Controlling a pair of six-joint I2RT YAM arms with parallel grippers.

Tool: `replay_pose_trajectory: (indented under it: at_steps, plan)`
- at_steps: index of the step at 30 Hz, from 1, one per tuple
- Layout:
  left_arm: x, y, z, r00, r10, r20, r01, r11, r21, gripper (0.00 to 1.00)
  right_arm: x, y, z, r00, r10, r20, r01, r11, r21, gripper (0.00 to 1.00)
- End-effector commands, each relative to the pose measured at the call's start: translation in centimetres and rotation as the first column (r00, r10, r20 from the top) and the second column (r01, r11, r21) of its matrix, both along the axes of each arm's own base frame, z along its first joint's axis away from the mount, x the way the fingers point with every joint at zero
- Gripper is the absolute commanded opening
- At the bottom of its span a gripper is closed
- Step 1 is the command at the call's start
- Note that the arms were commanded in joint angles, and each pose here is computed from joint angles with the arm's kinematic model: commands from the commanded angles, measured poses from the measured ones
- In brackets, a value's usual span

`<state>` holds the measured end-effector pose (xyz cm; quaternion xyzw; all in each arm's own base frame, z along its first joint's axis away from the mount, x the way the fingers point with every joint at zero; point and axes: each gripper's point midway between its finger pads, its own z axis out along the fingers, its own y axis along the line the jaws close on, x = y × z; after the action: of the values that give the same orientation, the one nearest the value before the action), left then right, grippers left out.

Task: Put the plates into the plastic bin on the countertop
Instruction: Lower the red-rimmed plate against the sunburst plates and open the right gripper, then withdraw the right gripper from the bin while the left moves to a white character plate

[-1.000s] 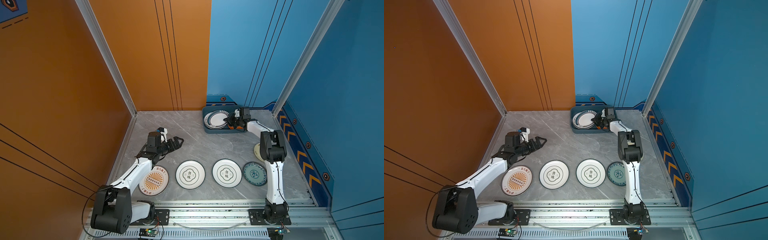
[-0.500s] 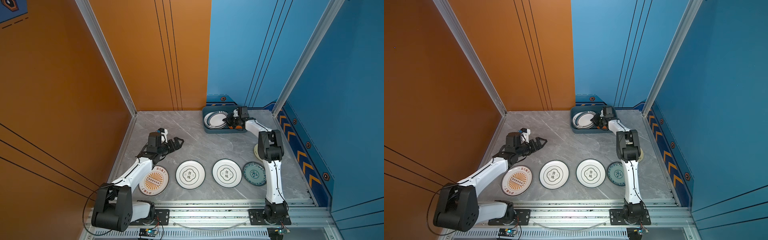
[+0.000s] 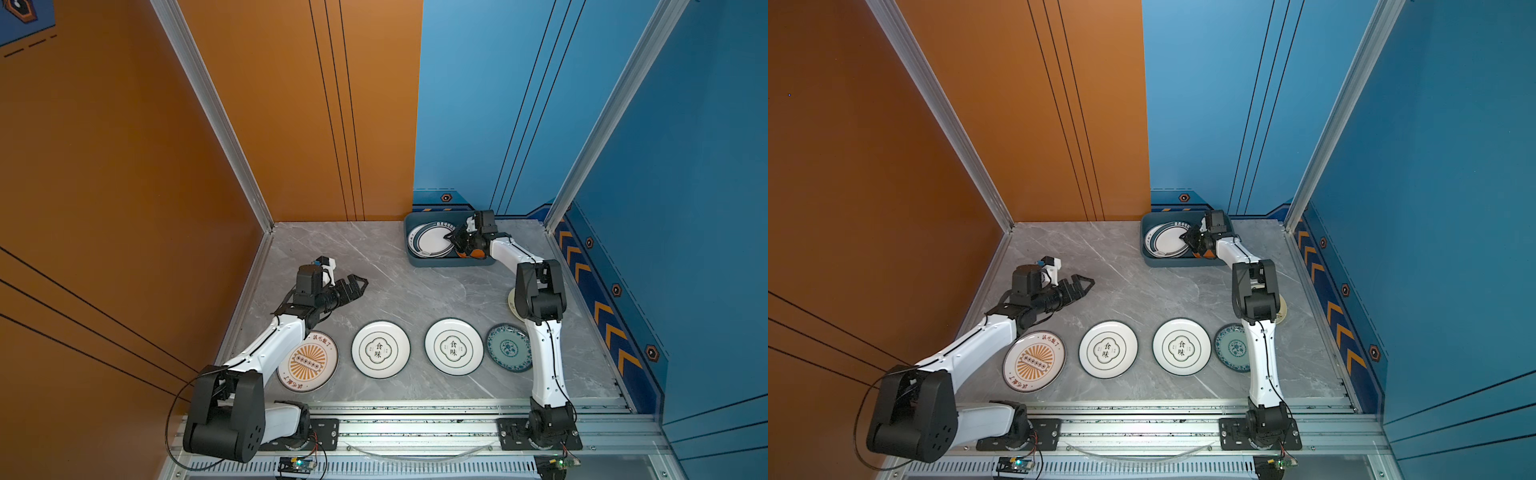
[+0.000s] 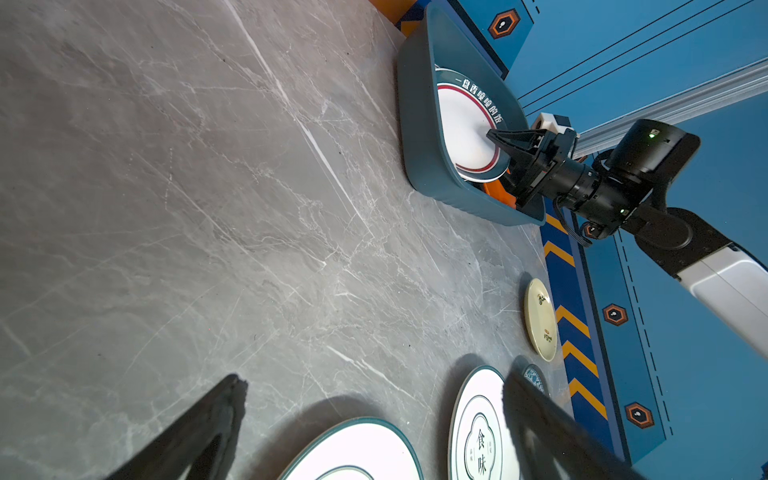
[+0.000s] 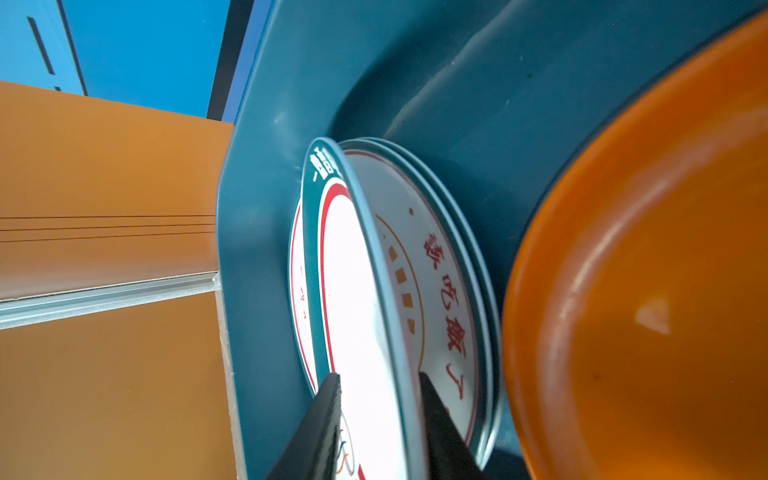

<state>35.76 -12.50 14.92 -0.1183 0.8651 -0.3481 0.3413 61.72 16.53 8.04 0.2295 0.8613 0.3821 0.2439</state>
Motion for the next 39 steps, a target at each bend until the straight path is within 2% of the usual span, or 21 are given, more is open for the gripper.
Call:
replay_pose_trajectory:
  at_steps: [1, 10, 15, 26, 30, 33, 37, 39]
  plan:
    - [-0.3, -0.3, -0.5, 1.0, -0.028, -0.004, 0.028, 1.0, -0.004, 0.98, -0.1, 0.1, -0.7, 1.0, 0.012, -0.018, -0.013, 0.998, -0.061, 0.38]
    - [-0.3, -0.4, -0.4, 0.999, -0.032, -0.002, 0.032, 0.999, -0.004, 0.98, -1.9, -1.3, -0.9, 0.994, 0.033, -0.1, -0.059, 0.962, -0.267, 0.46]
    - [-0.3, -0.5, -0.4, 0.999, -0.034, -0.004, 0.034, 0.999, -0.005, 0.98, -2.6, -2.1, -0.9, 0.993, 0.037, -0.116, -0.074, 0.942, -0.329, 0.47]
    - [-0.4, -0.6, -0.4, 0.999, -0.037, -0.006, 0.037, 0.999, -0.004, 0.98, -3.1, -2.5, -0.1, 0.992, 0.057, -0.109, -0.094, 0.922, -0.375, 0.47]
    - [-0.6, -0.7, 0.0, 0.999, -0.04, 0.0, 0.04, 0.999, -0.003, 0.98, -3.1, -1.6, 3.0, 0.993, 0.111, -0.024, -0.112, 0.925, -0.364, 0.48]
    - [-1.0, -1.8, 0.7, 0.996, -0.092, 0.015, 0.092, 0.996, 0.005, 0.98, -4.5, -2.1, 5.4, 0.992, 0.127, 0.019, -0.107, 0.9, -0.422, 0.48]
    - [-2.2, -5.9, 1.7, 0.971, -0.238, 0.035, 0.236, 0.97, 0.053, 0.98, -7.1, -3.9, 7.9, 0.991, 0.121, 0.052, -0.08, 0.867, -0.492, 0.49]
    - [-2.8, -8.1, 2.0, 0.951, -0.307, 0.047, 0.304, 0.951, 0.062, 0.98, -8.7, -4.8, 9.2, 0.991, 0.113, 0.067, -0.066, 0.867, -0.494, 0.49]
